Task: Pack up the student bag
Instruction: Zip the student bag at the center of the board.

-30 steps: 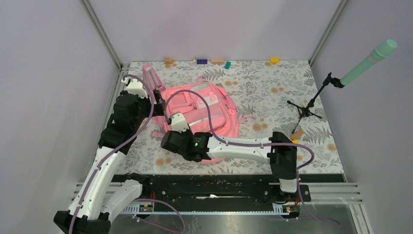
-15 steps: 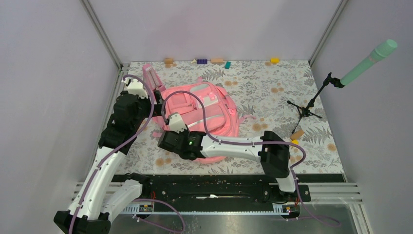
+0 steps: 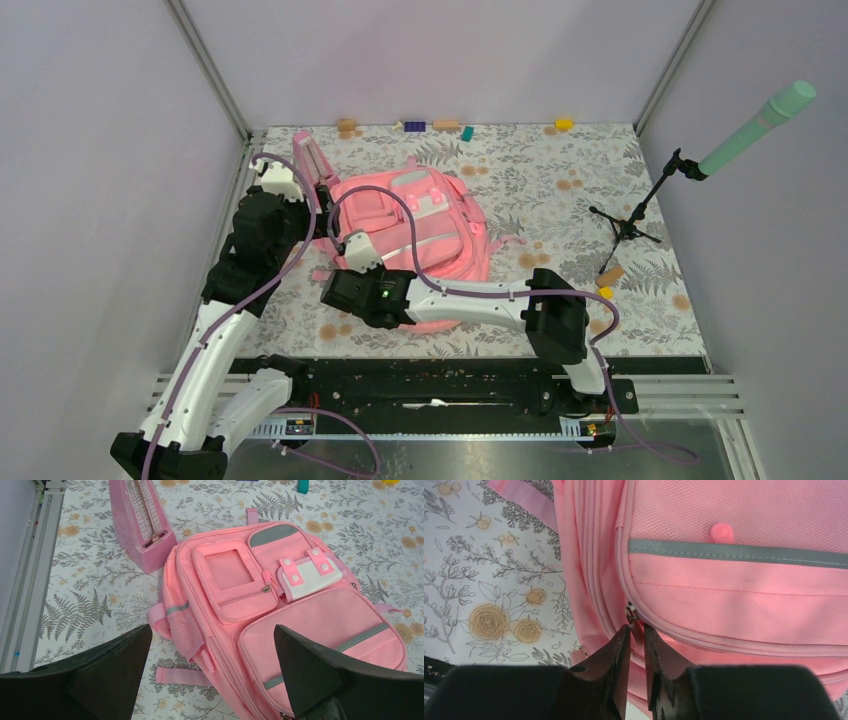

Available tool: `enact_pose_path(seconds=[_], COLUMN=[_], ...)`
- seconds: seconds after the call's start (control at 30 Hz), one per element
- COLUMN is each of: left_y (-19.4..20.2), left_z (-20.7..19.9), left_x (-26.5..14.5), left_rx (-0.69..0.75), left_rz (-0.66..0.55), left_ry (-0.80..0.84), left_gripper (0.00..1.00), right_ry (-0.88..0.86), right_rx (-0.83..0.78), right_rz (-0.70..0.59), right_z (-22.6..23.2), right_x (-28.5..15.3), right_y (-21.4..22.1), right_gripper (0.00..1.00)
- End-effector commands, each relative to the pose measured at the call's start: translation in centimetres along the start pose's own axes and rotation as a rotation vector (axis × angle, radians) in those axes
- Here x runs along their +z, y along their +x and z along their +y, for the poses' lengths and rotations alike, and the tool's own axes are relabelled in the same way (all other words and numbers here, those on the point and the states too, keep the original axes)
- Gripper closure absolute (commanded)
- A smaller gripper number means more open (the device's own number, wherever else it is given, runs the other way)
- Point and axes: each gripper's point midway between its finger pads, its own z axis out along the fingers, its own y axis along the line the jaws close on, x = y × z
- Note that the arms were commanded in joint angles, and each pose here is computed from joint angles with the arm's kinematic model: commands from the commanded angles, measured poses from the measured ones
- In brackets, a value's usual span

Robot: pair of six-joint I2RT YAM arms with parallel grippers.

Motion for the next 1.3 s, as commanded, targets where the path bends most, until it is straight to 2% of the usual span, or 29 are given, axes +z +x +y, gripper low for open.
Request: enact_pose_path(seconds=[0.0, 0.07, 0.17, 0.4, 0.53, 0.67, 0.83, 1.03, 1.27], left_y=[-1.6, -1.5, -1.4, -0.6, 0.7, 4.7, 7.5, 11.0, 13.5], left_z=[-0.3, -0.4, -0.4, -1.3, -3.5, -5.4, -6.9, -8.1, -9.2], left_x=[-0.1, 0.0, 0.1, 0.8, 1.4, 2.1, 2.3, 3.1, 3.9], left_rx=[-0.004, -0.004, -0.003, -0.034, -0.102, -0.232, -0.393, -0.493, -0.545], left_rz=[-0.066, -0.064, -0.061, -0.024, 0.026, 0.142, 0.181, 0.258, 0.320], left_ry=[0.020, 0.021, 0.025, 0.065, 0.171, 0.260, 0.326, 0.348, 0.360], left_gripper=[0.01, 0.01, 0.01, 0.01, 0.03, 0.09, 0.20, 0.26, 0.37], right_ry=[0.121, 0.128, 0.104, -0.143, -0.221, -0.279, -0.317, -0.360, -0.371], right_rx=[0.034, 0.035, 0.065, 0.225, 0.273, 0.308, 0.332, 0.356, 0.362], right_rz=[-0.071, -0.073, -0.080, -0.059, -0.069, -0.086, -0.098, -0.108, -0.122], right_z=[-3.0, -3.3, -3.3, -2.4, -2.7, -2.9, -3.1, -2.8, -2.9], right_x=[0.9, 0.9, 0.5, -0.1, -0.3, -1.0, -1.6, -2.1, -2.4], right_y=[-2.2, -2.2, -2.4, -1.8, -1.6, -1.6, -1.6, -1.7, -1.9], right_gripper=[0.80, 0.86, 1.00, 1.00, 1.00, 1.00, 1.00, 1.00, 1.00])
